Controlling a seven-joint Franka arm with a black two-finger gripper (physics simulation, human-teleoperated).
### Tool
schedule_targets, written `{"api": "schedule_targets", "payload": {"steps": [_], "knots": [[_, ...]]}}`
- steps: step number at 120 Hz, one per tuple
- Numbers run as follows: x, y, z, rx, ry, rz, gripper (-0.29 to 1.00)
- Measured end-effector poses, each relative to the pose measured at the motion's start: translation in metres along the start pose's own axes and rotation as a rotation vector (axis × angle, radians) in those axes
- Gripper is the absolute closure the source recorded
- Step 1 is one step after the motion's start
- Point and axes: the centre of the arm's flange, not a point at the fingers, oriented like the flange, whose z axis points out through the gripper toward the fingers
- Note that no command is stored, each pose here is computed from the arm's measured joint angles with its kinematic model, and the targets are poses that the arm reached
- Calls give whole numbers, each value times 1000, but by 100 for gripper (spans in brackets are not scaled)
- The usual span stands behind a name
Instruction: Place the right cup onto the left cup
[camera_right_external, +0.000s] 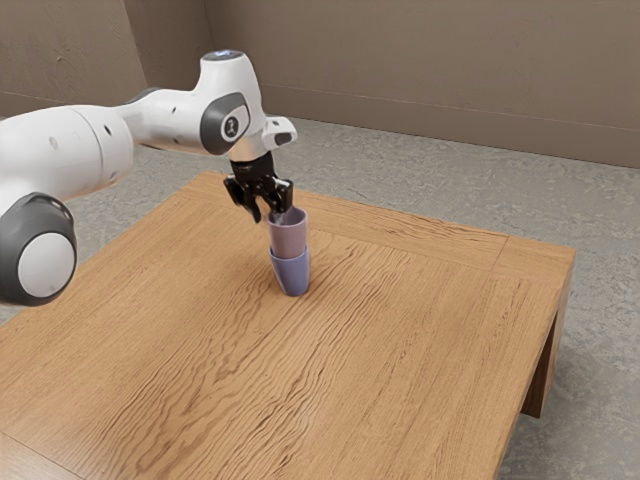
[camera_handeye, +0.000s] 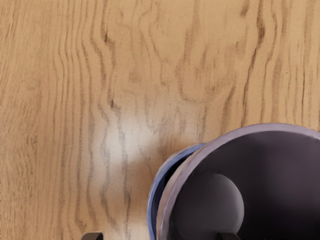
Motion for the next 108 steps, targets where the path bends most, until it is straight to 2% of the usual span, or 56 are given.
{"api": "schedule_targets", "payload": {"steps": [16, 37, 55, 68, 85, 108], "knots": [[-4, 5, -25, 8, 27, 11, 22], [-20, 19, -56, 16, 45, 36, 10], [-40, 30, -89, 26, 66, 57, 5], [-55, 32, -118, 80, 73, 86, 3], [-95, 30, -140, 138, 35, 118, 1], [-145, 25, -160, 162, 7, 127, 1]]}}
